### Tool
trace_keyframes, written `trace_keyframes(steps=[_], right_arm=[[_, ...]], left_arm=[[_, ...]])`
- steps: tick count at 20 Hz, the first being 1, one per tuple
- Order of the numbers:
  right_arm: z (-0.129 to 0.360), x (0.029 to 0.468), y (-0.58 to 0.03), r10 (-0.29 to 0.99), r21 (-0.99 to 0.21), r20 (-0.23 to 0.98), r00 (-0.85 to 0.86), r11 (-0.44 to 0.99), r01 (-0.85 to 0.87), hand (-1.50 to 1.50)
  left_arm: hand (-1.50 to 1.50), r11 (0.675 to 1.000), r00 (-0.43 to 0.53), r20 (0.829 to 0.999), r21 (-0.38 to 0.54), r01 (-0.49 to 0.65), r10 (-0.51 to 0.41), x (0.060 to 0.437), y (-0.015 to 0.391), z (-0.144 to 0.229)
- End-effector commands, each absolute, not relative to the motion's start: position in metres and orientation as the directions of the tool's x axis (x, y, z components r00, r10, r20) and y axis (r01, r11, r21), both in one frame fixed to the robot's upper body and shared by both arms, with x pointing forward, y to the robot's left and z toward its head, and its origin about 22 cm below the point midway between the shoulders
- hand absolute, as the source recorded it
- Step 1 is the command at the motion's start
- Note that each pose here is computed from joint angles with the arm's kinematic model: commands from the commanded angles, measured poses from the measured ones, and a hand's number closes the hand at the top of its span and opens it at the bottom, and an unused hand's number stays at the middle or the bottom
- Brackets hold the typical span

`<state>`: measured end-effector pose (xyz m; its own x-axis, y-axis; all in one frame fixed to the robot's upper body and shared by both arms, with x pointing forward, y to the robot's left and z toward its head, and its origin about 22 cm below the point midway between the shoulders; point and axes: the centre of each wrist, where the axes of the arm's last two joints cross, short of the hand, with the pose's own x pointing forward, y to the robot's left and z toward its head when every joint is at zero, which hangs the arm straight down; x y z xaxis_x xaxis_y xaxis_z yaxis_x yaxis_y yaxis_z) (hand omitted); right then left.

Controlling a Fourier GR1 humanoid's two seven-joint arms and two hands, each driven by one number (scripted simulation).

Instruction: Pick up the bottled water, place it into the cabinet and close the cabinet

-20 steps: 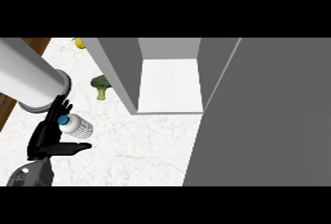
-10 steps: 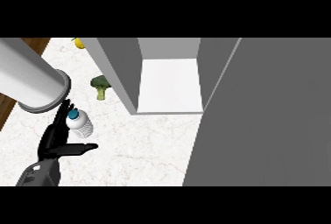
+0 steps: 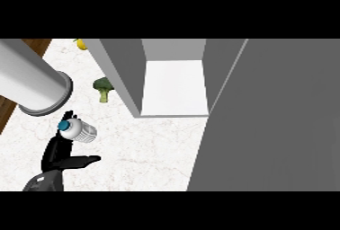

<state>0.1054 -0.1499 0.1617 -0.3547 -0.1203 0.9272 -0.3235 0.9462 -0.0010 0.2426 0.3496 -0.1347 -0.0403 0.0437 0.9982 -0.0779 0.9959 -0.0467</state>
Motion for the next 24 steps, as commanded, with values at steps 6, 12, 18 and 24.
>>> trace_keyframes(steps=[6,12,18,24], right_arm=[[0.185,0.082,-0.159,-0.106,-0.016,0.910,-0.401,0.957,-0.290,-1.50],[0.179,0.094,-0.156,-0.103,-0.022,0.908,-0.405,0.957,-0.291,-1.50],[0.177,0.088,-0.168,-0.085,-0.045,0.911,-0.404,0.952,-0.302,-1.50],[0.176,0.086,-0.169,-0.073,-0.047,0.910,-0.408,0.960,-0.277,-1.50]], left_arm=[[1.50,0.987,-0.083,0.986,-0.150,-0.061,0.145,0.256,0.358,-0.131],[1.50,0.979,-0.087,0.977,-0.199,-0.054,0.194,0.260,0.348,-0.132],[1.50,0.960,-0.112,0.955,-0.279,-0.026,0.274,0.257,0.355,-0.132],[1.50,0.956,-0.119,0.951,-0.292,-0.039,0.286,0.241,0.252,-0.165]])
